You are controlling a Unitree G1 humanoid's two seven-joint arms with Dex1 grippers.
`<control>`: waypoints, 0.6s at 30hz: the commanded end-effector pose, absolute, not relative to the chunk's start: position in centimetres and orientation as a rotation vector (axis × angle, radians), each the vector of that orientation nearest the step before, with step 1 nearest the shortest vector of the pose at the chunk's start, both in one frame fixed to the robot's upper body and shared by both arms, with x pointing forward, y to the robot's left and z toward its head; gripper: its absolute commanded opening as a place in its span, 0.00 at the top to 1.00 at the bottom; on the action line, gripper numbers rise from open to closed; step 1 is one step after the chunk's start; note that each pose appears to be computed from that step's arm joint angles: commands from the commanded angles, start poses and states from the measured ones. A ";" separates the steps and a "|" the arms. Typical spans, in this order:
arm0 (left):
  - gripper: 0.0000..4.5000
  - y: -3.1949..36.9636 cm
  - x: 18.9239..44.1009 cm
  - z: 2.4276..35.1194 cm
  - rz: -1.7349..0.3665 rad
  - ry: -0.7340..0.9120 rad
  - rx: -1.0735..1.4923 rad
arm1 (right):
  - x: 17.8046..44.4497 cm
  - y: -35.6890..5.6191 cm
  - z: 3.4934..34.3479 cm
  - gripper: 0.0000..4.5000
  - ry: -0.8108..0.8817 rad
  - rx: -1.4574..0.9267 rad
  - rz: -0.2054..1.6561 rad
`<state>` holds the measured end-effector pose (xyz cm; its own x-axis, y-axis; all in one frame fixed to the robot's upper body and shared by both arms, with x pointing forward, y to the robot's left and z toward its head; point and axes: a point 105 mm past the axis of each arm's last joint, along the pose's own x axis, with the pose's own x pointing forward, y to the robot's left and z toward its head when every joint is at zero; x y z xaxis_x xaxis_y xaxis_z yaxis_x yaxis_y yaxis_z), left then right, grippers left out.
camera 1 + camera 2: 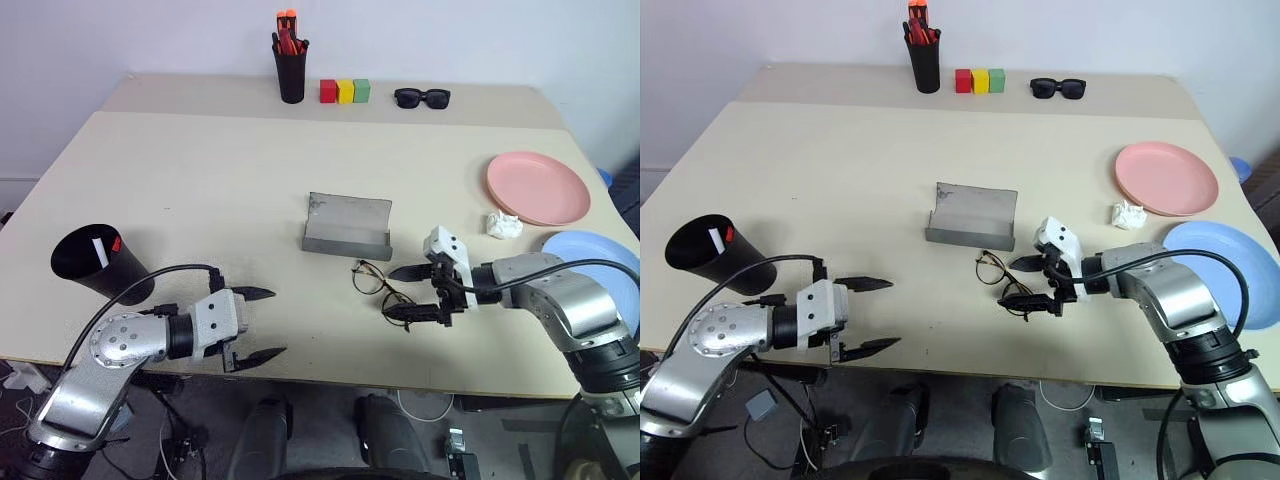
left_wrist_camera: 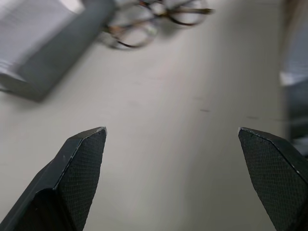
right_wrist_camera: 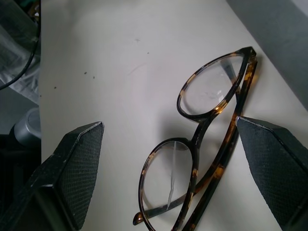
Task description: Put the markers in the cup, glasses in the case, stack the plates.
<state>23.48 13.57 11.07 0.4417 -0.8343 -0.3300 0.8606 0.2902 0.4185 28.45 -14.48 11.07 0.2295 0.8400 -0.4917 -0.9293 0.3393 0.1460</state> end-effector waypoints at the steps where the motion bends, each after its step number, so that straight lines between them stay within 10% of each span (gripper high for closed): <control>1: 0.01 13.3 23.4 11.1 -1.135 -0.028 0.612 | 28.6 -14.0 11.9 0.00 0.498 -0.223 1.253; 18: 0.00 13.5 20.7 12.9 -1.297 -0.029 0.376 | 28.7 -14.1 11.7 0.06 0.518 -0.221 1.264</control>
<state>20.80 13.60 11.96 0.2806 -0.9371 -0.2078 0.9400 0.2246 0.2567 28.59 -14.44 10.84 0.2103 0.8386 -0.5026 -0.9368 0.3199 0.1417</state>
